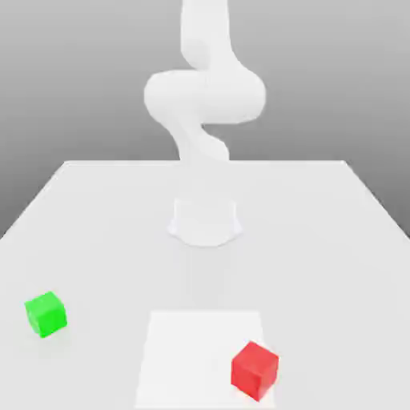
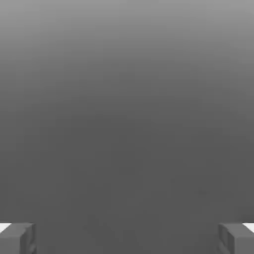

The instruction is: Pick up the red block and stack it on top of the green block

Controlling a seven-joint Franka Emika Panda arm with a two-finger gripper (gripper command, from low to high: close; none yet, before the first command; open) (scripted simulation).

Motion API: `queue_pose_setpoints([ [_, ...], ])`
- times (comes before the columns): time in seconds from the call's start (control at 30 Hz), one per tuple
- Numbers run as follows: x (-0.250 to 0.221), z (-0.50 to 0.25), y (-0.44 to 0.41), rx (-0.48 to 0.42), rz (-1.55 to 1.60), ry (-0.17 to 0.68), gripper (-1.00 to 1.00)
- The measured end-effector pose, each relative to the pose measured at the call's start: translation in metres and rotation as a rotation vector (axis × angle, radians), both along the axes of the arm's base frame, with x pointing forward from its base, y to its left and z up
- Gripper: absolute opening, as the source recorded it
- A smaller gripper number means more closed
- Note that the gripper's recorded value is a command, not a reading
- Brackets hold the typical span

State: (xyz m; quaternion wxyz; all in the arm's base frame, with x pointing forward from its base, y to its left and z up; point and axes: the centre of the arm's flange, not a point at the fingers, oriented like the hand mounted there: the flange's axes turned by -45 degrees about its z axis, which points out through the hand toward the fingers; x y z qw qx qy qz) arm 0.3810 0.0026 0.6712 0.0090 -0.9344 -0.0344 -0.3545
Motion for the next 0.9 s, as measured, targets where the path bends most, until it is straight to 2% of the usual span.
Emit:
queue_pose_setpoints([
  [0.2, 0.066, -0.109, 0.017, -0.058, 0.197, 0.175, 0.0],
  [0.4, 0.1, -0.226, 0.041, -0.129, 0.384, 0.338, 0.0],
  [0.57, 0.104, -0.324, 0.06, -0.201, 0.54, 0.469, 0.0],
  [0.77, 0.084, -0.435, 0.071, -0.304, 0.72, 0.626, 0.0],
  [0.9, 0.078, -0.49, 0.071, -0.333, 0.764, 0.662, 0.0],
])
